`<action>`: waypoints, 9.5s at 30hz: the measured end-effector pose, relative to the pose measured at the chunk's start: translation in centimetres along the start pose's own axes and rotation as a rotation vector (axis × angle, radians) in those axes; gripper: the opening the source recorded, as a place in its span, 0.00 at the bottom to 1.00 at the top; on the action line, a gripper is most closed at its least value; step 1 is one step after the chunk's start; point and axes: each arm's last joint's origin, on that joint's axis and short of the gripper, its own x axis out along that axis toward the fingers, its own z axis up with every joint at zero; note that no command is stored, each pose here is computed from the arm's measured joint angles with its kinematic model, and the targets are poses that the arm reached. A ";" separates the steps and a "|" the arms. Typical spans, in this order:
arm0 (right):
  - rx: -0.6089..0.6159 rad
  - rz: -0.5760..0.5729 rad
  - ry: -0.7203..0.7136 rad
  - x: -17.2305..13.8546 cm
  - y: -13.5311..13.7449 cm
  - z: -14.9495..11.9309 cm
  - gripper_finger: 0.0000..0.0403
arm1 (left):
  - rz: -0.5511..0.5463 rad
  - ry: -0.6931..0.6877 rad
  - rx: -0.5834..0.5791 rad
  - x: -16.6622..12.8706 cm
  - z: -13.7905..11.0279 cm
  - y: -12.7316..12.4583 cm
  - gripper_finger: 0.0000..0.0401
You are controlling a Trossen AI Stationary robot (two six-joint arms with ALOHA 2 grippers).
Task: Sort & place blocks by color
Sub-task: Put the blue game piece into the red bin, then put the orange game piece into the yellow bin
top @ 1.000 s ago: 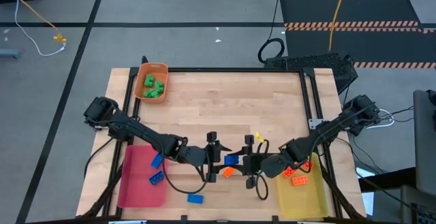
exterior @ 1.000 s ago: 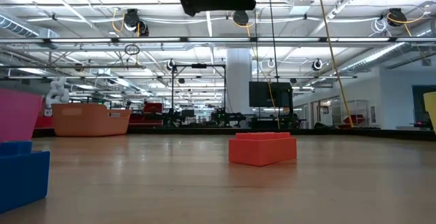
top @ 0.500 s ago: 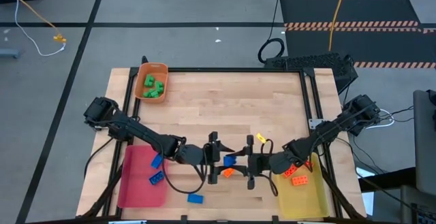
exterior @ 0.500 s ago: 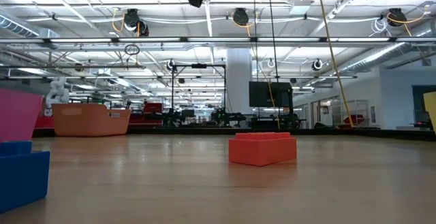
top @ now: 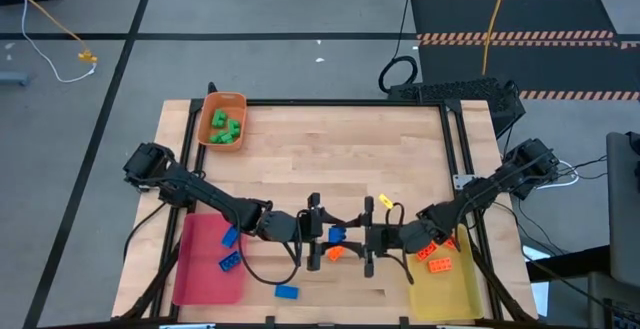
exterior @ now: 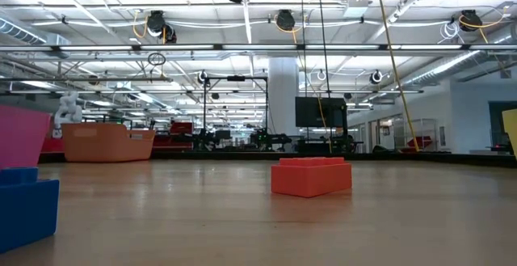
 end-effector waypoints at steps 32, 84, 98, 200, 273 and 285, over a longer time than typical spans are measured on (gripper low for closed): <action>-0.034 -0.141 -0.105 -3.9 0.3 1.7 0.83 | 0.168 0.252 -0.108 -1.3 -1.1 2.2 0.36; 0.061 -0.367 -0.027 -9.1 -3.3 -0.1 0.83 | 0.592 1.490 -0.753 -21.1 -4.1 -3.7 0.82; 0.053 -0.367 -0.025 -9.1 -3.3 -0.1 0.83 | 0.445 1.452 -0.822 -19.2 -3.2 -3.6 0.83; -0.037 -0.362 0.039 -9.1 -3.1 -0.8 0.83 | -0.325 1.003 -0.300 -5.1 -8.1 -8.6 0.28; -0.036 -0.389 0.092 -8.6 -3.7 -1.6 0.83 | 0.450 1.385 -0.222 -17.2 -1.5 -3.9 0.34; -0.016 -0.388 0.085 -8.6 -3.7 -1.6 0.83 | 0.301 1.424 -0.433 -17.6 -4.9 -7.0 0.65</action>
